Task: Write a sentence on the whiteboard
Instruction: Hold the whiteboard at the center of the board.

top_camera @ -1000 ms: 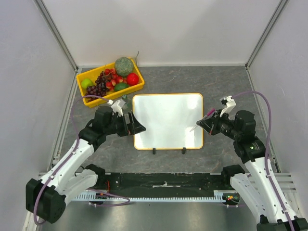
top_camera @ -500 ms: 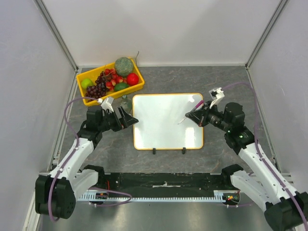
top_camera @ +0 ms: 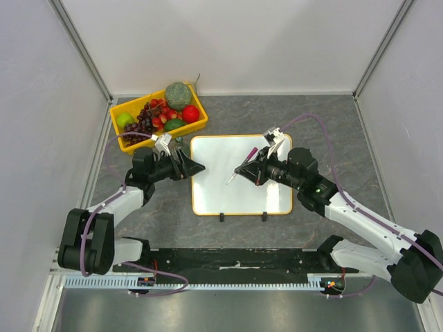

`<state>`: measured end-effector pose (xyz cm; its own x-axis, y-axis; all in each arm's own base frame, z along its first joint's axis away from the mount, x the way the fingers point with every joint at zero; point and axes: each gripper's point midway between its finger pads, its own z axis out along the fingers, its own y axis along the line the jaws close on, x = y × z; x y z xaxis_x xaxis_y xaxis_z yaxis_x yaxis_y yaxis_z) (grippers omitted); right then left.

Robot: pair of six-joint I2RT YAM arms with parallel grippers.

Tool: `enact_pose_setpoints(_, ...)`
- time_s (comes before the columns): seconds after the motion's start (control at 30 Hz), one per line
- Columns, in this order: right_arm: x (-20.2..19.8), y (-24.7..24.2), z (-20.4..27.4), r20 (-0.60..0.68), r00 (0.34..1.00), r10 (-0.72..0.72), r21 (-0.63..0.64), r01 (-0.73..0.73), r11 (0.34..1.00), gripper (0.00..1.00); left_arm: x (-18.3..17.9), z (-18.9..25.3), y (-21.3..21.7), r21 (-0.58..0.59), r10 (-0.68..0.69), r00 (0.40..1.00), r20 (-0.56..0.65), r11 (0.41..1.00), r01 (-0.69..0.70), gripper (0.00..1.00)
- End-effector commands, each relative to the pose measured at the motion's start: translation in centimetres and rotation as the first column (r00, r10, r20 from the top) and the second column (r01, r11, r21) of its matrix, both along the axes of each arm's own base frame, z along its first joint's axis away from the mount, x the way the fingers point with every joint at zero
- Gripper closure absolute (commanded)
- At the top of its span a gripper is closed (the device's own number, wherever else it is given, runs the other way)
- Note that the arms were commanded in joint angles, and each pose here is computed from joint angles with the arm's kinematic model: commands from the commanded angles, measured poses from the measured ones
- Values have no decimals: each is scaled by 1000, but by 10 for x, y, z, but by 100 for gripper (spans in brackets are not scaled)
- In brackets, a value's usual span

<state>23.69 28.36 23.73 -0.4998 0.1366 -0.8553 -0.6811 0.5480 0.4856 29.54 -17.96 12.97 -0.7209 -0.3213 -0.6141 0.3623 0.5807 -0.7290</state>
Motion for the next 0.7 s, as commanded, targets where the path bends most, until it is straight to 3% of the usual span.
enact_pose_setpoints(0.0,14,5,45,111,993,-49,82,40,996,100,8,18,-9,-32,-74,987,141,996,79,15)
enact_pose_setpoints(0.17,12,4,48,126,991,-43,79,34,996,100,4,8,-14,-46,-118,984,137,991,125,19)
enact_pose_setpoints(0.37,11,2,44,120,992,-48,60,41,997,100,-5,-11,-25,-66,-153,982,113,985,161,33)
enact_pose_setpoints(0.67,7,-8,40,121,990,-70,39,66,997,100,-25,-32,-36,-69,-212,975,67,974,216,67)
